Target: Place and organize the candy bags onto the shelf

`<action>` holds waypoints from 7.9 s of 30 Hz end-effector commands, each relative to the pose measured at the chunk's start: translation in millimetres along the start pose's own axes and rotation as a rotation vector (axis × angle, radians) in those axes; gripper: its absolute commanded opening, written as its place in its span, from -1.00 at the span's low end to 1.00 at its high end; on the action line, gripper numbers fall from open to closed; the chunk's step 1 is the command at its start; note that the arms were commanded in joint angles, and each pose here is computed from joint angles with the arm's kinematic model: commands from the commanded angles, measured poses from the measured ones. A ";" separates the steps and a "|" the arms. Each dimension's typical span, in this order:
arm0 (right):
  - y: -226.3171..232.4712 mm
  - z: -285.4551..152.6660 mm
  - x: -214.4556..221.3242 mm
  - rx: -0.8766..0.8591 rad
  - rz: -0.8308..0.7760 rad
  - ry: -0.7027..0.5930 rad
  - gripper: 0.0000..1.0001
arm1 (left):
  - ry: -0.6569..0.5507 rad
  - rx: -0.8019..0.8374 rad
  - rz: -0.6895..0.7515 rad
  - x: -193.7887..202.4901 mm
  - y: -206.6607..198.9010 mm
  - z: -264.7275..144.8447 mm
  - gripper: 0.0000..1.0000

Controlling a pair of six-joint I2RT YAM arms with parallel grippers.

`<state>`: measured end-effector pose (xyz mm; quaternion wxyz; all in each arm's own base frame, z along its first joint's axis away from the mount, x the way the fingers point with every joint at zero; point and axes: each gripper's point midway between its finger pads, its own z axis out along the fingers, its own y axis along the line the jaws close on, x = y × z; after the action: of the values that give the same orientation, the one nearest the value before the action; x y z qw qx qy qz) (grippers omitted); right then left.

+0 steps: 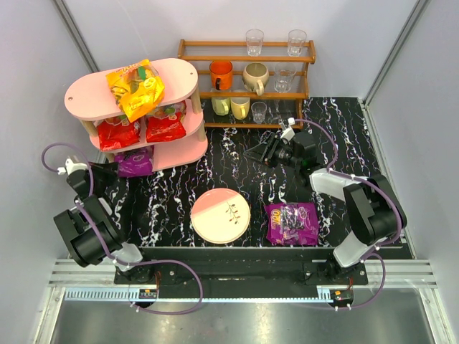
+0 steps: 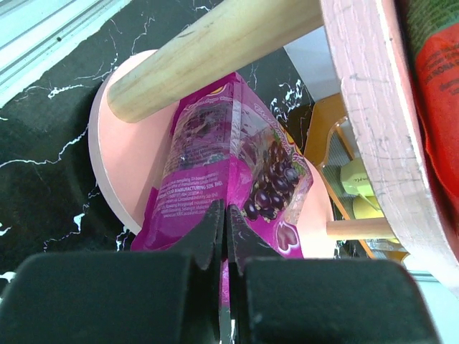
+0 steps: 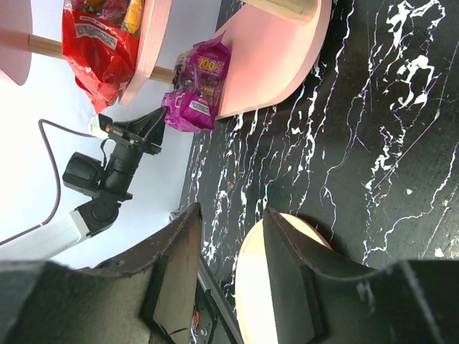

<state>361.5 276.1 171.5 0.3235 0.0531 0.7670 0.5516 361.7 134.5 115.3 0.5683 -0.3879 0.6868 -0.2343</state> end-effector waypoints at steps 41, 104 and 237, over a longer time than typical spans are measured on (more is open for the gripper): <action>-100.9 -245.4 69.7 1.114 0.183 -0.203 1.00 | -0.066 0.185 0.056 24.1 -84.7 -113.2 0.98; -136.9 -157.4 37.6 0.951 -0.199 0.068 -0.06 | 0.004 0.313 0.003 36.5 -112.8 -116.2 0.98; 30.0 259.1 34.3 0.012 0.087 -0.098 -1.00 | 0.081 0.356 -0.014 45.2 -131.7 -123.6 0.98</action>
<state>448.1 517.0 121.4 0.2966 0.0818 0.7645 0.5664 273.9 9.1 191.2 0.5729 -0.3090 0.6660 -0.3642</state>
